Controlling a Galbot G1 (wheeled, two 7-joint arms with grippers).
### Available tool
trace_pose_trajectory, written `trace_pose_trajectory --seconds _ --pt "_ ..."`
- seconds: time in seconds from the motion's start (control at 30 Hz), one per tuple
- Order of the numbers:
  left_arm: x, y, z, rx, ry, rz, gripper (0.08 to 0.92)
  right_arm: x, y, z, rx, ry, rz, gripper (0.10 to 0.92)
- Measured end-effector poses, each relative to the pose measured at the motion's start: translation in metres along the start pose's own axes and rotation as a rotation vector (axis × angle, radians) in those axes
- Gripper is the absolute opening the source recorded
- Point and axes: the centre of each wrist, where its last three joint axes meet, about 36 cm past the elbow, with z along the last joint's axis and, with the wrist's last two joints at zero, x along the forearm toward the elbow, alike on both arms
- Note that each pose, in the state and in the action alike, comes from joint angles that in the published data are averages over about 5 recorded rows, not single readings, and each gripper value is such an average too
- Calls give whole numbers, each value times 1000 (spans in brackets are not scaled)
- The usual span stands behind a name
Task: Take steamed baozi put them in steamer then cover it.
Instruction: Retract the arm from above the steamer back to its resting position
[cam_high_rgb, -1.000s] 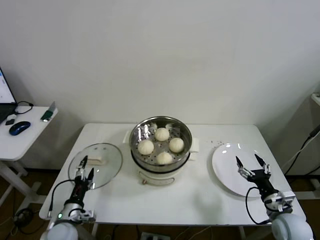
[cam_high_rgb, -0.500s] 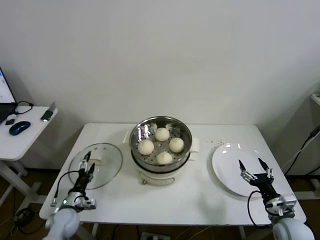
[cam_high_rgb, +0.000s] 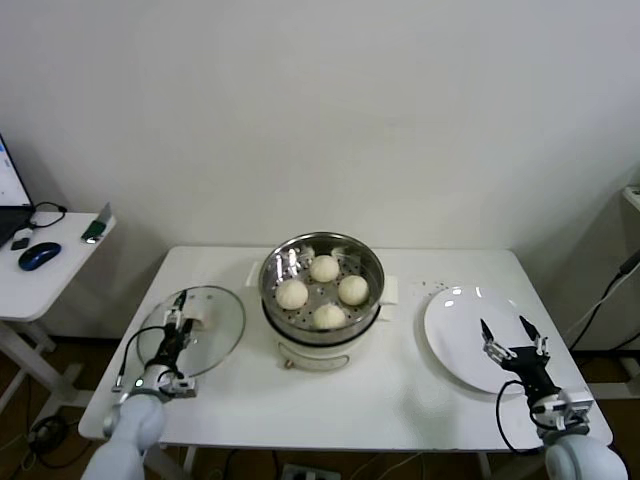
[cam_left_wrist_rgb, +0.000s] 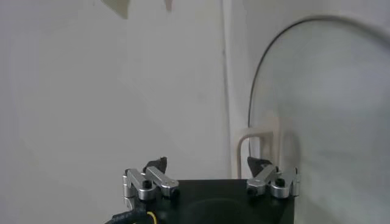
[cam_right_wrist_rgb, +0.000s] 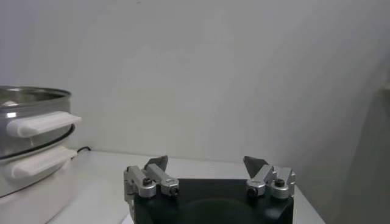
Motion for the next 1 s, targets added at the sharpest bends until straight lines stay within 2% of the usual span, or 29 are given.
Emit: trace_pose_trajectory --seconds 0.2,0.3,0.7,1.0 --pt "-16 0 2 -1 2 -1 822 -3 2 4 4 1 1 823" --pt "-23 1 3 5 -2 -3 781 -4 5 6 6 2 -2 823" --pt "-26 -6 9 22 -7 18 437 -9 10 11 19 1 -3 823" --pt "-19 4 16 26 1 5 185 -12 11 13 31 2 -6 823"
